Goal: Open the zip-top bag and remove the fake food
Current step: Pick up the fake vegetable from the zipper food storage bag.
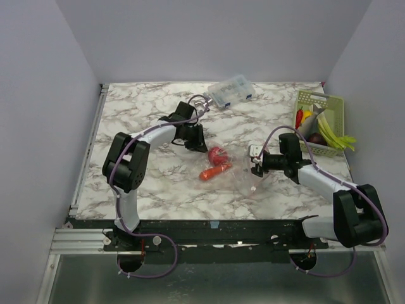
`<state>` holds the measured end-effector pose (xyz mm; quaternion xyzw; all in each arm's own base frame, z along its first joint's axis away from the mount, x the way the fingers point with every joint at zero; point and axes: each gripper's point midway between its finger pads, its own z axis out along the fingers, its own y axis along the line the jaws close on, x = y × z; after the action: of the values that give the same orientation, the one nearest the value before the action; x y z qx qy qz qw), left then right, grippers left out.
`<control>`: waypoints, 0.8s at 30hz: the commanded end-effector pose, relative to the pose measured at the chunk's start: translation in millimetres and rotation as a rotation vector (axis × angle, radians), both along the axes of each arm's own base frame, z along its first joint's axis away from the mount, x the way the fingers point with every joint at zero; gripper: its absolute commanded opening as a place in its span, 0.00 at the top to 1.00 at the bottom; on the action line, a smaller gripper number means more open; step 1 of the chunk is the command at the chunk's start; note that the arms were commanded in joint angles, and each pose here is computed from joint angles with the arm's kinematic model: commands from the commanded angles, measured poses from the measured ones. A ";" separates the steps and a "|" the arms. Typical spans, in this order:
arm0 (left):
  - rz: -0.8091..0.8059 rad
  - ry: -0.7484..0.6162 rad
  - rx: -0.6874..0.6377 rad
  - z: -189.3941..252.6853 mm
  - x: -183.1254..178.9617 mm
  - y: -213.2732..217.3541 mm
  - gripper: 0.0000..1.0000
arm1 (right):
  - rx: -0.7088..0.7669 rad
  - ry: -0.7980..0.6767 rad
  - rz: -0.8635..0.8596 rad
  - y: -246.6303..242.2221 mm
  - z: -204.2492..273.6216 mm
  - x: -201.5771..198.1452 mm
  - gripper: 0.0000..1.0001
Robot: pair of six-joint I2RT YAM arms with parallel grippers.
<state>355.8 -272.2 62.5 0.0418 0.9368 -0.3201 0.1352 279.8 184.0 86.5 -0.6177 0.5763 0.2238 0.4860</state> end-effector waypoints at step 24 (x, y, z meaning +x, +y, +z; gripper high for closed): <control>-0.102 0.034 -0.125 3.9 -46.2 -52.6 0.84 | -0.103 0.099 0.106 7.3 -40.5 -28.7 0.46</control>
<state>315.3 -311.1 49.9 0.0621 0.9267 -0.3573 0.0987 248.2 187.9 45.4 -0.6487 0.5840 0.2606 0.4126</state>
